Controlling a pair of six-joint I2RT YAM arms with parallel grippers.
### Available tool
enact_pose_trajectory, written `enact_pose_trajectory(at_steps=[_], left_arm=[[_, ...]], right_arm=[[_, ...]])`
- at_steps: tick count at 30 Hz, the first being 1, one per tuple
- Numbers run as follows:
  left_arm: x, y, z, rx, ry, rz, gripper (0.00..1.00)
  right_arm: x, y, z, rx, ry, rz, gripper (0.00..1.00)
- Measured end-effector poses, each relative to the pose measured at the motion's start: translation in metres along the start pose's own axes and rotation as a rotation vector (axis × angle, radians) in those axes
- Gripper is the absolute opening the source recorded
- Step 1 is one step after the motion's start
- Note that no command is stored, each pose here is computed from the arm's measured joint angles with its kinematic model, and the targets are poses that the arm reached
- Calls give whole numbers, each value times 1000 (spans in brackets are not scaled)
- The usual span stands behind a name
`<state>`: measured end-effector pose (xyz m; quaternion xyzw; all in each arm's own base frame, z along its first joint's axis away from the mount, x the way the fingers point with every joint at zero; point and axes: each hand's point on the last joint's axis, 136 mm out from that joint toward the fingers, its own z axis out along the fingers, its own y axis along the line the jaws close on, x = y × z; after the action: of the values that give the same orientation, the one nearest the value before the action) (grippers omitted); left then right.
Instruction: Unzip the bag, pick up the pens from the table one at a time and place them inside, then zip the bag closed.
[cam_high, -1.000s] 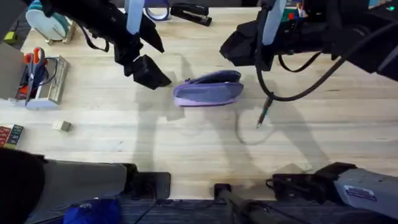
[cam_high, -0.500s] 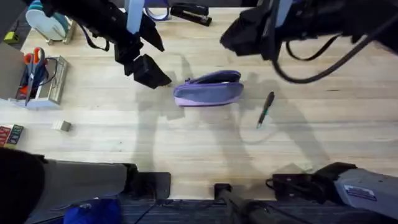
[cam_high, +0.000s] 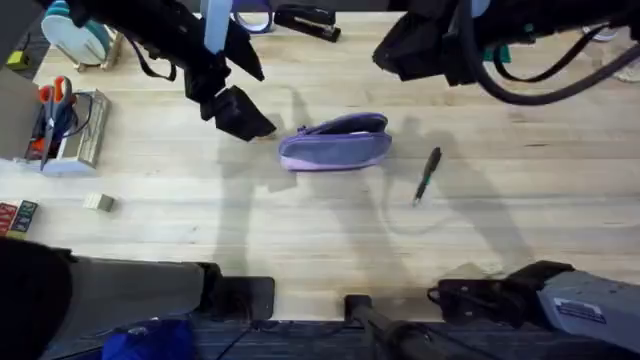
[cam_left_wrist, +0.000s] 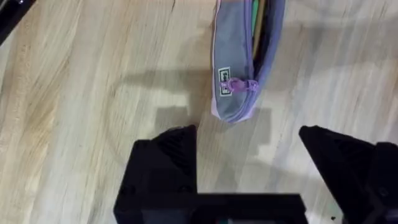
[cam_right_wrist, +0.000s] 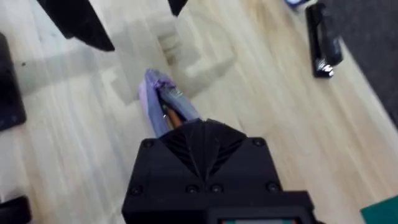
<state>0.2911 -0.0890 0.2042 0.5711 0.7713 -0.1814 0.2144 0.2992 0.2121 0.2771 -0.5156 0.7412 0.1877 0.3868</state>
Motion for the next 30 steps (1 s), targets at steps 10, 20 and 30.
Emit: enact_pose_trajectory(at_steps=[10, 20, 30], left_arm=[[0, 0, 0, -1, 0, 1, 993], [0, 0, 0, -1, 0, 1, 993], [0, 0, 0, -1, 0, 1, 994]], right_arm=[[34, 10, 18, -89, 135, 56, 28], [62, 23, 31, -201, 223, -125, 28], [61, 34, 38, -227, 249, -403, 28]])
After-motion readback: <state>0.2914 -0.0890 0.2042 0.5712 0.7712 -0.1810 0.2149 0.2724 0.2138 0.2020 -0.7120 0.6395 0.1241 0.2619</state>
